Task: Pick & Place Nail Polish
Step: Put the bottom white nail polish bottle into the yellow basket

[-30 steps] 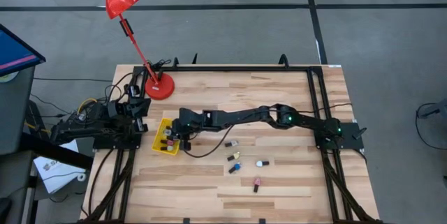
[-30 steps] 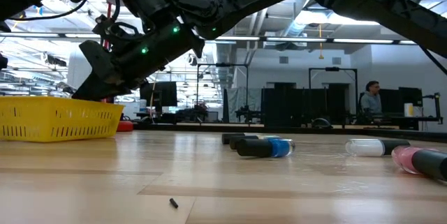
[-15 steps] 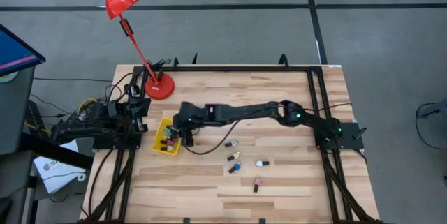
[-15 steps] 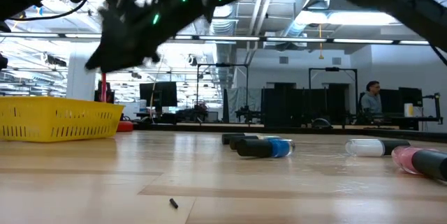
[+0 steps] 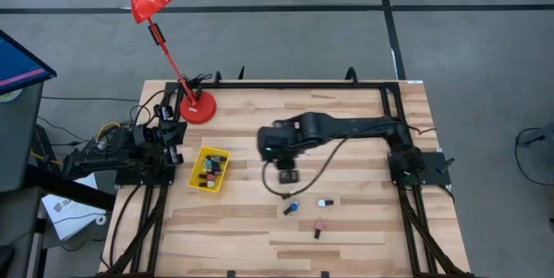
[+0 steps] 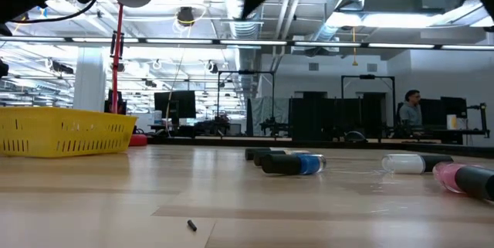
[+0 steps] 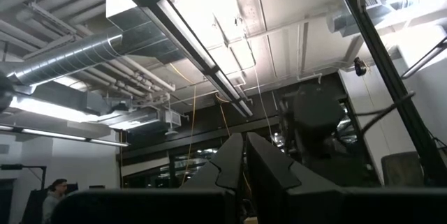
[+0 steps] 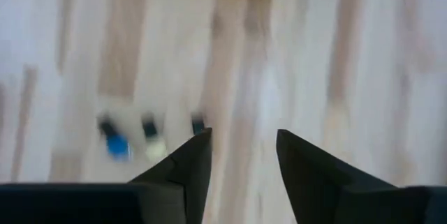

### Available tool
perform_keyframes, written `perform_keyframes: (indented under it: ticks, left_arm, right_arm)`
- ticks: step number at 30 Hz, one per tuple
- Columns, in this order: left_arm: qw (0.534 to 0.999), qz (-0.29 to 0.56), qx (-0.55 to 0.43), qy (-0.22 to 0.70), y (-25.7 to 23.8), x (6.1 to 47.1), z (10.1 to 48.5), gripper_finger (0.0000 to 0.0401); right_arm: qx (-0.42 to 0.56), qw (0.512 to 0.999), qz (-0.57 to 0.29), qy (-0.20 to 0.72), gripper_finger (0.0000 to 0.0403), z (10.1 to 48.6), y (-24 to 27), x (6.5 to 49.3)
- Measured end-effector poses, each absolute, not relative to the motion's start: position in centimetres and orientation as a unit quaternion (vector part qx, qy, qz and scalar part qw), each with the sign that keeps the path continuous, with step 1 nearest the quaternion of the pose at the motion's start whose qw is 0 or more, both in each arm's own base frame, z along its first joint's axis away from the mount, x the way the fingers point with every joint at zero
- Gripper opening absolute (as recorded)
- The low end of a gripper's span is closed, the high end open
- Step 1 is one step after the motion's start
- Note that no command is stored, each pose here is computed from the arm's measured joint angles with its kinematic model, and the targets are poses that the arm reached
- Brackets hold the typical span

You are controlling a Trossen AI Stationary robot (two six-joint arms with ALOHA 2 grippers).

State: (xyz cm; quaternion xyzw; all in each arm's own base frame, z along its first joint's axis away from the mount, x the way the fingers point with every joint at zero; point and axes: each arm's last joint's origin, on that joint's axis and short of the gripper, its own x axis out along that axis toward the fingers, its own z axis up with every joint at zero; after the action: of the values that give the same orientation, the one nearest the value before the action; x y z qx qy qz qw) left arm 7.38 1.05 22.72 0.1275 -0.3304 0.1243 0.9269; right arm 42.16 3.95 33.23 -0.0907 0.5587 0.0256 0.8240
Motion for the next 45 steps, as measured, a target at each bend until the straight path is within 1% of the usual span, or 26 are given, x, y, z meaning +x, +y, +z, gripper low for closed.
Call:
perform_keyframes:
  ticks: [3,6,9,12,16,19,22,26,29,33,39,45]
  left_arm:
    - [0.927,0.124,0.127,-0.33,1.0,7.4,22.7,0.0014]
    - [0.927,0.124,0.127,-0.331,1.0,7.4,22.7,0.0014]
    - [0.927,0.124,0.127,-0.331,1.0,7.4,22.7,0.0014]
    - [0.927,0.124,0.127,-0.331,1.0,7.4,22.7,0.0014]
    - [0.927,0.124,0.127,-0.331,1.0,7.4,22.7,0.0014]
    - [0.927,0.124,0.127,-0.331,1.0,7.4,22.7,0.0014]
    - [0.927,0.124,0.127,-0.331,1.0,7.4,22.7,0.0014]
    - [0.927,0.124,0.127,-0.331,1.0,7.4,22.7,0.0014]
    - [0.927,0.124,0.127,-0.331,1.0,7.4,22.7,0.0014]
    - [0.927,0.124,0.127,-0.331,1.0,7.4,22.7,0.0014]
    - [0.927,0.124,0.127,-0.331,1.0,7.4,22.7,0.0014]
    - [0.927,0.124,0.127,-0.331,1.0,7.4,22.7,0.0014]
  right_arm:
    - [-0.097,0.803,-0.011,0.588,0.0138,35.2,5.0,39.3]
    - [-0.099,0.796,-0.033,0.596,0.0129,36.7,6.2,36.4]
    - [-0.097,0.797,-0.058,0.594,0.0124,37.4,7.3,33.2]
    - [-0.082,0.803,-0.1,0.582,0.0124,37.1,8.1,29.5]
    - [-0.038,0.828,-0.15,0.539,0.0141,34.6,8.6,25.0]
    - [0.015,0.848,-0.154,0.507,0.0168,31.4,9.0,22.3]
    - [0.061,0.861,-0.143,0.485,0.0198,27.4,9.5,20.7]
    - [0.104,0.881,-0.112,0.448,0.0229,22.5,10.4,20.1]
    - [0.119,0.896,-0.088,0.418,0.0236,19.3,11.2,20.5]
    - [0.095,0.912,-0.056,0.396,0.023,16.0,12.1,21.2]
    - [0.034,0.921,-0.024,0.387,0.0215,12.7,13.2,23.1]
    - [0.009,0.912,-0.034,0.408,0.0208,9.8,13.1,24.1]
